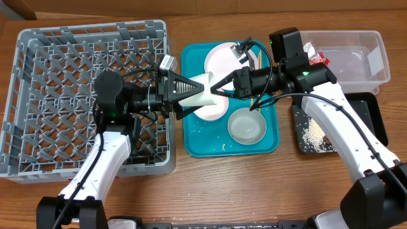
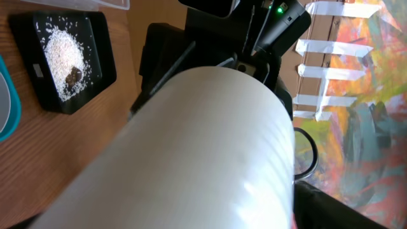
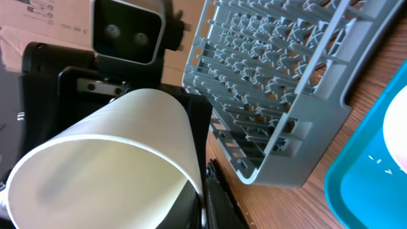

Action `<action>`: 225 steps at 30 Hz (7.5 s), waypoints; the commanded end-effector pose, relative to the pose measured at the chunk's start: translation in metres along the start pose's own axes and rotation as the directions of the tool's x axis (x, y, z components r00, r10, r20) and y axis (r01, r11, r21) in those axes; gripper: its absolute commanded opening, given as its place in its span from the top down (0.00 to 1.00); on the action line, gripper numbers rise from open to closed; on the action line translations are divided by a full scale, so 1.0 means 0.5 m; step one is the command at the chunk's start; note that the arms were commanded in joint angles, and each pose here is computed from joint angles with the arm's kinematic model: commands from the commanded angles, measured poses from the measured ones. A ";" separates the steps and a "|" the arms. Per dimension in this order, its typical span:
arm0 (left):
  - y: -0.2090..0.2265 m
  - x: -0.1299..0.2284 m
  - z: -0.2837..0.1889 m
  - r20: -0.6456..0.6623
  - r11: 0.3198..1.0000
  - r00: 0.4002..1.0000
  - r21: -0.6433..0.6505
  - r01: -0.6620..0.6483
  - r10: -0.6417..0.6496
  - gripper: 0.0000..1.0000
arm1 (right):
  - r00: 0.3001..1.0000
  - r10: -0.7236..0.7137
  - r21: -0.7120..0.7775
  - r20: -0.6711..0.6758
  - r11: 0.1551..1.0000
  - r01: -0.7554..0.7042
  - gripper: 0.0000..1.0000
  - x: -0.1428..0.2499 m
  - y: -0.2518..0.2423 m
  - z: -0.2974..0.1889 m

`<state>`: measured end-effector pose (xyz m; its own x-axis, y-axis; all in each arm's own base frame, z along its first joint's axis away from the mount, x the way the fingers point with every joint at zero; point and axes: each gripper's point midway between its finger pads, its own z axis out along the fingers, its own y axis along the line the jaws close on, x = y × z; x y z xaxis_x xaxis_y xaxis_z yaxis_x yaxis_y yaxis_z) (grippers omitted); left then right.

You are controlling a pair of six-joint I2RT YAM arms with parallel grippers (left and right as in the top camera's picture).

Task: Sort waste into correct bins and load items into the dishwasher
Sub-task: 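Close the left gripper on the paper cup held by the right gripper, then open the right gripper and carry the cup left over the rack, then lower the paper cup into the front of the dish rack with the left gripper, then open the left gripper and lift it away from the cup, then reach the left gripper to the grey-green bowl on the teal tray, then grasp the grey-green bowl rim and lift it with the left gripper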

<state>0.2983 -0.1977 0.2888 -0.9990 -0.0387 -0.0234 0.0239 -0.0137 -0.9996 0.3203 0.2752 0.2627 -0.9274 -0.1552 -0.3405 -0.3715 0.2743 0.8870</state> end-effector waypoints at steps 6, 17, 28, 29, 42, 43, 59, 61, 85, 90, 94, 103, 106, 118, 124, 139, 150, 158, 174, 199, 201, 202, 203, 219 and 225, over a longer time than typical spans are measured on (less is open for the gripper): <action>-0.014 -0.002 0.004 -0.003 1.000 1.000 0.004 -0.028 0.028 0.42 | 1.000 -0.002 0.009 -0.005 1.000 0.002 0.96 0.000 -0.006 0.011; -0.042 -0.014 -0.029 0.036 0.984 0.983 0.012 -0.180 0.179 0.67 | 1.000 0.007 0.015 0.007 1.000 -0.007 0.51 -0.006 -0.012 0.001; -0.066 -0.054 -0.226 0.212 0.919 0.894 -0.118 -0.377 0.394 0.59 | 0.983 0.134 0.201 0.122 0.967 -0.156 0.25 -0.025 -0.116 -0.082; -0.070 -0.058 -0.247 0.239 0.911 0.880 -0.136 -0.389 0.411 0.60 | 0.981 0.147 0.230 0.128 0.958 -0.173 0.25 -0.021 -0.128 -0.088; -0.089 -0.113 -0.449 0.574 0.924 0.724 -0.210 -0.320 0.381 0.62 | 0.966 0.194 0.469 0.173 0.846 -0.254 0.22 0.005 -0.216 -0.120; -0.087 -0.121 -0.456 0.601 0.937 0.720 -0.191 -0.293 0.348 0.63 | 0.965 0.196 0.472 0.173 0.844 -0.255 0.22 0.006 -0.217 -0.121; 0.048 -0.200 -0.511 0.766 0.977 0.615 -0.208 -0.042 0.189 0.67 | 0.962 0.218 0.475 0.165 0.837 -0.272 0.22 0.017 -0.218 -0.121; 0.071 -0.205 -0.518 0.775 0.970 0.602 -0.243 0.003 0.193 0.67 | 0.962 0.218 0.475 0.165 0.837 -0.272 0.22 0.017 -0.218 -0.121; 0.145 -0.009 -0.365 0.385 0.288 0.909 -0.899 0.330 0.159 0.65 | 0.953 0.248 0.557 0.176 0.773 -0.304 0.18 0.037 -0.247 -0.139; 0.156 0.041 -0.313 0.291 0.244 0.953 -0.933 0.265 0.080 0.66 | 0.952 0.249 0.565 0.178 0.766 -0.306 0.17 0.038 -0.250 -0.141; 0.166 0.085 -0.295 0.230 0.137 0.972 -0.965 0.223 0.037 0.65 | 0.951 0.252 0.577 0.179 0.756 -0.309 0.16 0.041 -0.254 -0.144; 0.207 0.137 -0.322 0.303 -0.101 0.953 -0.948 0.303 0.014 0.66 | 0.952 0.249 0.577 0.177 0.757 -0.306 0.14 0.041 -0.254 -0.144; 0.242 0.135 -0.321 0.306 -0.105 0.952 -0.946 0.306 0.008 0.65 | 0.952 0.249 0.578 0.177 0.757 -0.305 0.13 0.041 -0.254 -0.144; 0.365 0.126 -0.317 0.319 -0.084 0.947 -0.944 0.320 0.026 0.64 | 0.957 0.239 0.581 0.164 0.761 -0.289 0.13 0.043 -0.254 -0.144; 0.394 0.147 -0.324 0.344 -0.106 0.939 -0.934 0.342 -0.002 0.40 | 0.956 0.245 0.583 0.159 0.758 -0.291 0.13 0.048 -0.254 -0.145; 0.358 0.131 -0.312 0.343 -0.075 0.939 -0.937 0.343 0.010 0.11 | 0.956 0.248 0.583 0.158 0.758 -0.293 0.13 0.049 -0.254 -0.145; 0.125 0.046 -0.233 0.187 0.138 0.966 -0.977 0.163 0.178 0.09 | 0.962 0.197 0.595 0.191 0.756 -0.273 0.11 0.019 -0.252 -0.158; 0.089 0.004 -0.155 0.103 0.283 0.960 -0.959 0.026 0.262 0.00 | 0.958 0.107 0.609 0.265 0.752 -0.252 0.12 -0.022 -0.187 -0.220; 0.220 -0.055 0.059 -0.066 0.311 0.970 -0.940 -0.140 0.236 0.11 | 0.831 0.108 0.587 0.545 0.659 -0.470 0.00 0.018 -0.129 -0.478; 0.463 -0.019 0.143 0.022 0.131 0.999 -0.991 0.017 0.033 0.56 | 0.843 0.149 0.607 0.517 0.631 -0.484 0.00 0.045 -0.145 -0.472; 0.467 -0.016 0.141 0.014 0.126 0.999 -0.992 0.011 0.029 0.47 | 0.843 0.150 0.607 0.517 0.631 -0.484 0.00 0.046 -0.145 -0.472; 0.470 -0.015 0.140 0.014 0.124 1.000 -0.992 0.011 0.026 0.48 | 0.843 0.150 0.607 0.517 0.631 -0.484 0.00 0.046 -0.145 -0.472; 0.473 -0.013 0.139 0.015 0.123 1.000 -0.992 0.012 0.024 0.52 | 0.843 0.150 0.607 0.517 0.631 -0.484 0.00 0.046 -0.145 -0.472; 0.501 -0.006 0.144 0.011 0.137 1.000 -0.991 0.007 0.027 0.77 | 0.851 0.157 0.619 0.501 0.622 -0.479 0.00 0.056 -0.147 -0.471; 0.501 -0.009 0.147 0.010 0.141 0.999 -0.990 0.005 0.035 0.79 | 0.851 0.160 0.619 0.500 0.622 -0.480 0.00 0.057 -0.147 -0.470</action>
<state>0.3160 -0.2759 0.0510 -0.9960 -0.0520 -0.0721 -0.0380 0.9823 -0.1836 0.3302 0.0300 0.2606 -0.8718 0.3934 -0.2920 0.1940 0.8244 0.5318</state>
